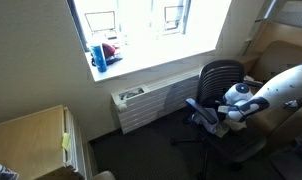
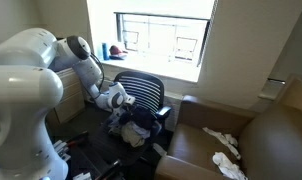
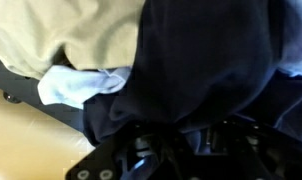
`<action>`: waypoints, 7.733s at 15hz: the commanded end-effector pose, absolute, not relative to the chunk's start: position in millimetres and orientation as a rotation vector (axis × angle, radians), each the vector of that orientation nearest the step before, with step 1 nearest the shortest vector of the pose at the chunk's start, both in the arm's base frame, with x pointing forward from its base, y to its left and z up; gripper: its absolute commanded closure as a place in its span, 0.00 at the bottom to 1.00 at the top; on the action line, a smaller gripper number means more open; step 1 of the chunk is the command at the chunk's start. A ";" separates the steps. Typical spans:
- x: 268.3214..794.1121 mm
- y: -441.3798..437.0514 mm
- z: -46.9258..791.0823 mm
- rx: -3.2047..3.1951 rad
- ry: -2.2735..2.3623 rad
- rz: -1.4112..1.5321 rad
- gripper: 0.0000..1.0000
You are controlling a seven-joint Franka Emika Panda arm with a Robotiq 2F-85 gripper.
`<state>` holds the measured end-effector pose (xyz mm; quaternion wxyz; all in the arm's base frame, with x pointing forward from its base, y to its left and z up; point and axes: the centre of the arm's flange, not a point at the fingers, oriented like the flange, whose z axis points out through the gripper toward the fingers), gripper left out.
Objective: Pick up the blue shirt from the black chair and hang it on the armrest of the brown chair
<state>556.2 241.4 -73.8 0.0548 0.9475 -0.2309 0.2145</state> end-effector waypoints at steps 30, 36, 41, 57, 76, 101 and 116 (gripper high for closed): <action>542.2 204.3 473.3 1.777 -0.355 2.390 0.98; 516.4 77.0 476.5 1.566 -0.762 2.254 0.98; 481.6 -52.3 407.8 1.567 -1.205 2.073 0.98; 573.1 -187.1 312.5 1.756 -2.102 1.914 0.98; 627.2 -214.7 271.3 2.136 -1.938 1.337 0.98; 506.3 -300.2 174.1 1.851 -1.614 0.310 0.98; 429.6 -415.3 201.5 1.622 -1.396 0.182 0.74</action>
